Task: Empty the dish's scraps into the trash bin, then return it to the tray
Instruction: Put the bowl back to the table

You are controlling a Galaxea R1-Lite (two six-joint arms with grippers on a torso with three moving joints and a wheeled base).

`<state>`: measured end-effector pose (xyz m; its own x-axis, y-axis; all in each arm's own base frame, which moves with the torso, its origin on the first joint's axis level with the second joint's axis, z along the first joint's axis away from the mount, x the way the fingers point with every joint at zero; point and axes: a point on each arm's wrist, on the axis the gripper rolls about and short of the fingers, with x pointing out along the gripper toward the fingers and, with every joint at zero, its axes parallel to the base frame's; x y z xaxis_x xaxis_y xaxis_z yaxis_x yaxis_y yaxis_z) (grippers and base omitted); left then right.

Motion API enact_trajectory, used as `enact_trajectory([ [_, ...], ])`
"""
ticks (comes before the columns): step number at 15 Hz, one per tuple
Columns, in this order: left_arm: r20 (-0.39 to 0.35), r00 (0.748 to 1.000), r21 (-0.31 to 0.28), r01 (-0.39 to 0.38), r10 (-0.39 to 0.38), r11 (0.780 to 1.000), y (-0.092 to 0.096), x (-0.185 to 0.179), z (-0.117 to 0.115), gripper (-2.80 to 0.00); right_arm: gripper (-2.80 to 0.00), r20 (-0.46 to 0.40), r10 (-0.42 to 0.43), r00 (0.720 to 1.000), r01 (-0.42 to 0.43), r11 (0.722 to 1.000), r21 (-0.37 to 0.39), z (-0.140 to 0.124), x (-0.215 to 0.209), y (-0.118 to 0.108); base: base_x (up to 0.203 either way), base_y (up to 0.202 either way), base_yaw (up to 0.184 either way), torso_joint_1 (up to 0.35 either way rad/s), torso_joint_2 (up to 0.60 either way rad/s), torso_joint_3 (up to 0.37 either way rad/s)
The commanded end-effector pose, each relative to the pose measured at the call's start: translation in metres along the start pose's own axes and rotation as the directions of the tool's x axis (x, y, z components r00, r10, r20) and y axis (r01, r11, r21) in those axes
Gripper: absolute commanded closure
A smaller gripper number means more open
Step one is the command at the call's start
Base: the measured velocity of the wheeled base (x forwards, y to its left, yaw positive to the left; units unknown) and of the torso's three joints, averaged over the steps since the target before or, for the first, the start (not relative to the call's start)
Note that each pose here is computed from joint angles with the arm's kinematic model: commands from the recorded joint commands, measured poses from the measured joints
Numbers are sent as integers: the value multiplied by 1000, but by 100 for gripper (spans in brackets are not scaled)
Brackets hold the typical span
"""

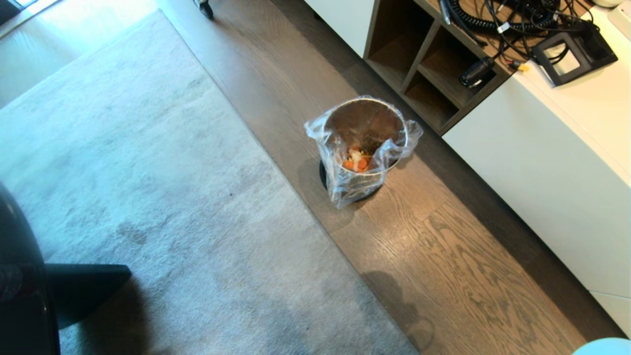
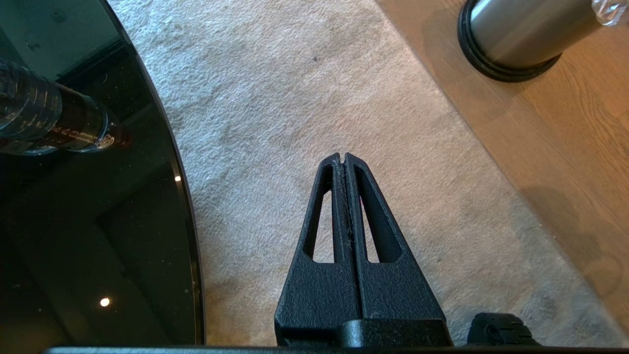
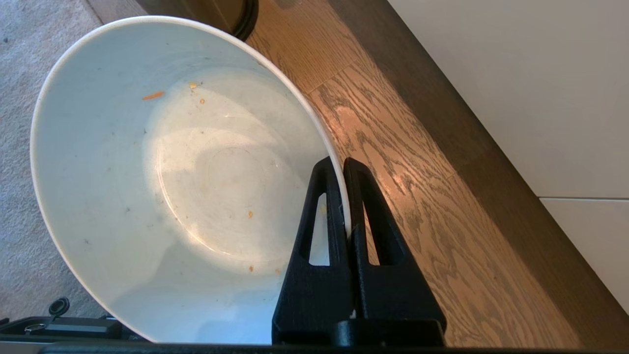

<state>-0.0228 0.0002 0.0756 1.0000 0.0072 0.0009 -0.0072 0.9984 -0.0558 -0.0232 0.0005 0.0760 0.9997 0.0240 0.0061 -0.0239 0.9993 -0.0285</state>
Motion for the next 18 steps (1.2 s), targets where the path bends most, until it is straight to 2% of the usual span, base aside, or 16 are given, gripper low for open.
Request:
enact_trajectory([
  [1, 1, 1000, -1, 0, 0, 1000, 0, 0, 0, 0, 0, -3, 1, 1000, -1, 1000, -1, 0, 0, 0, 0, 0, 0, 0, 0, 0],
  [13, 1, 1000, -2, 0, 0, 1000, 0, 0, 0, 0, 0, -3, 1, 1000, -1, 1000, -1, 0, 0, 0, 0, 0, 0, 0, 0, 0],
  [18, 1, 1000, -2, 0, 0, 1000, 0, 0, 0, 0, 0, -4, 1, 1000, -1, 1000, -1, 0, 0, 0, -175, 0, -1, 3, 2, 6],
])
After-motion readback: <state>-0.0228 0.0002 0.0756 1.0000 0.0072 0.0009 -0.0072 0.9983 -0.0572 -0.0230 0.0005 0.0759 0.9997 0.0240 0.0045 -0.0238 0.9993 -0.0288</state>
